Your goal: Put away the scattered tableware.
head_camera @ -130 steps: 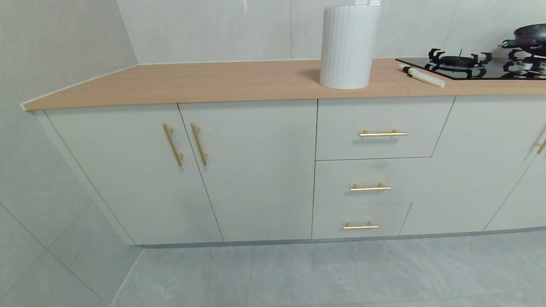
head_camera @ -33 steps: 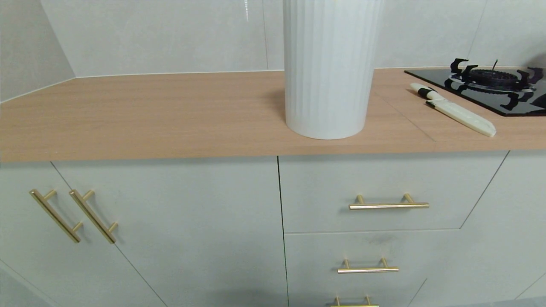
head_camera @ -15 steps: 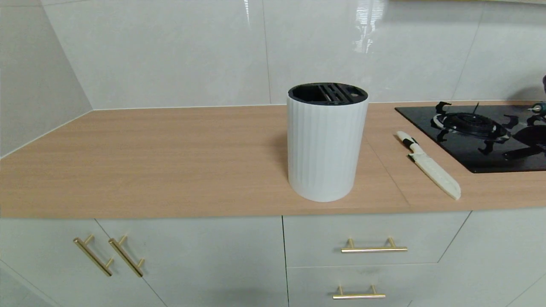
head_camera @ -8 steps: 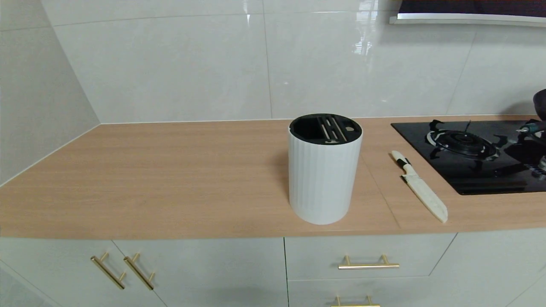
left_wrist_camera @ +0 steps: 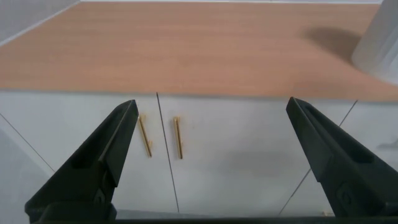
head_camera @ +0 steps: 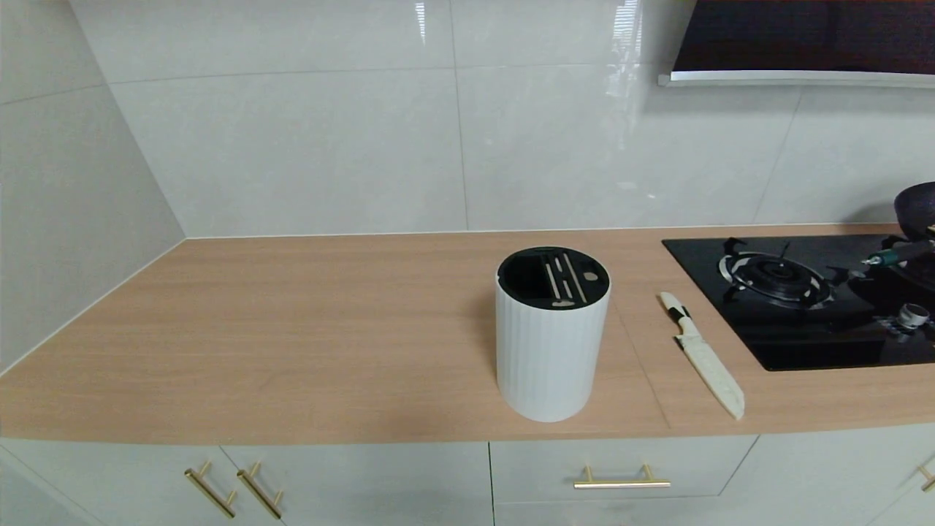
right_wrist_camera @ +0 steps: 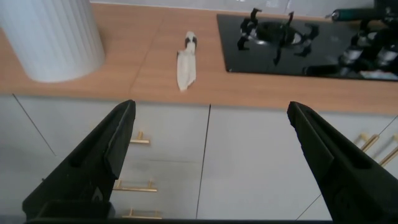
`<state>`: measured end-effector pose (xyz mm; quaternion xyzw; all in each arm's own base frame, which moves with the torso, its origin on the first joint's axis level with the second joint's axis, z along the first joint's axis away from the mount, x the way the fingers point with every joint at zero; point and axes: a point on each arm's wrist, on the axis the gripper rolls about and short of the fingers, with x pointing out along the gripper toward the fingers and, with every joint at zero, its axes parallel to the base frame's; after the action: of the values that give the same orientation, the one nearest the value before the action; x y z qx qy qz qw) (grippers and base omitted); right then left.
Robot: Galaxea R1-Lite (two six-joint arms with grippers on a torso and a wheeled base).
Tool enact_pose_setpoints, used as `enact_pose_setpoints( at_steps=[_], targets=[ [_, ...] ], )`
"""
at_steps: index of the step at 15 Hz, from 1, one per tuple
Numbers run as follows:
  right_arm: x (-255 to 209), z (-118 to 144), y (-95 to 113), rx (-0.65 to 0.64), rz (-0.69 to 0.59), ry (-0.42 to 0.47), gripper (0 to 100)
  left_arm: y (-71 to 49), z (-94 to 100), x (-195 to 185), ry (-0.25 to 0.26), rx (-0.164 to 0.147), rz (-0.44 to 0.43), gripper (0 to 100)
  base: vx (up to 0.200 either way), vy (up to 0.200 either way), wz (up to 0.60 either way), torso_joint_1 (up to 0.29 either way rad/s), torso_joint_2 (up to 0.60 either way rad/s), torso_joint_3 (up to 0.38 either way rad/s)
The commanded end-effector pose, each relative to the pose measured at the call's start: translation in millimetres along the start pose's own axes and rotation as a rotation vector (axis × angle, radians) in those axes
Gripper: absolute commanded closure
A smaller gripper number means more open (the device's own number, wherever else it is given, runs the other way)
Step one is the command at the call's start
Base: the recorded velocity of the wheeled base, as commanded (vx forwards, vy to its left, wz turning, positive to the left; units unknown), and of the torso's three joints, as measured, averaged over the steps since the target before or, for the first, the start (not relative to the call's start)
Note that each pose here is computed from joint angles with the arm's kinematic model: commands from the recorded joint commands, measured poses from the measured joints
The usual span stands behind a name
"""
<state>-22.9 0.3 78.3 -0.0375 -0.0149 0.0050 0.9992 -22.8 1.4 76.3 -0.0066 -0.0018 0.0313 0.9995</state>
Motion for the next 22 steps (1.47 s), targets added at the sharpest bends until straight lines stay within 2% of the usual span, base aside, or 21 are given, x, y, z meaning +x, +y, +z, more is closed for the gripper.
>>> enact_pose_setpoints(
  at_steps=[1,11,22],
  targets=[
    [0.1,0.1,0.0,0.0,0.0,0.0,0,0.0,0.1,0.0,-0.001,-0.001,0.0,0,0.0,0.0,0.0,0.29,-0.6,-0.31],
    [0.1,0.1,0.0,-0.005,0.001,0.0,0,0.0,0.1,0.0,-0.001,-0.001,0.0,0,0.0,0.0,0.0,0.219,-0.45,-0.235],
    [0.3,-0.1,0.0,-0.023,0.002,0.006,0,0.0,0.1,0.0,-0.001,-0.001,0.0,0,0.0,0.0,0.0,0.012,-0.03,-0.012]
  ],
)
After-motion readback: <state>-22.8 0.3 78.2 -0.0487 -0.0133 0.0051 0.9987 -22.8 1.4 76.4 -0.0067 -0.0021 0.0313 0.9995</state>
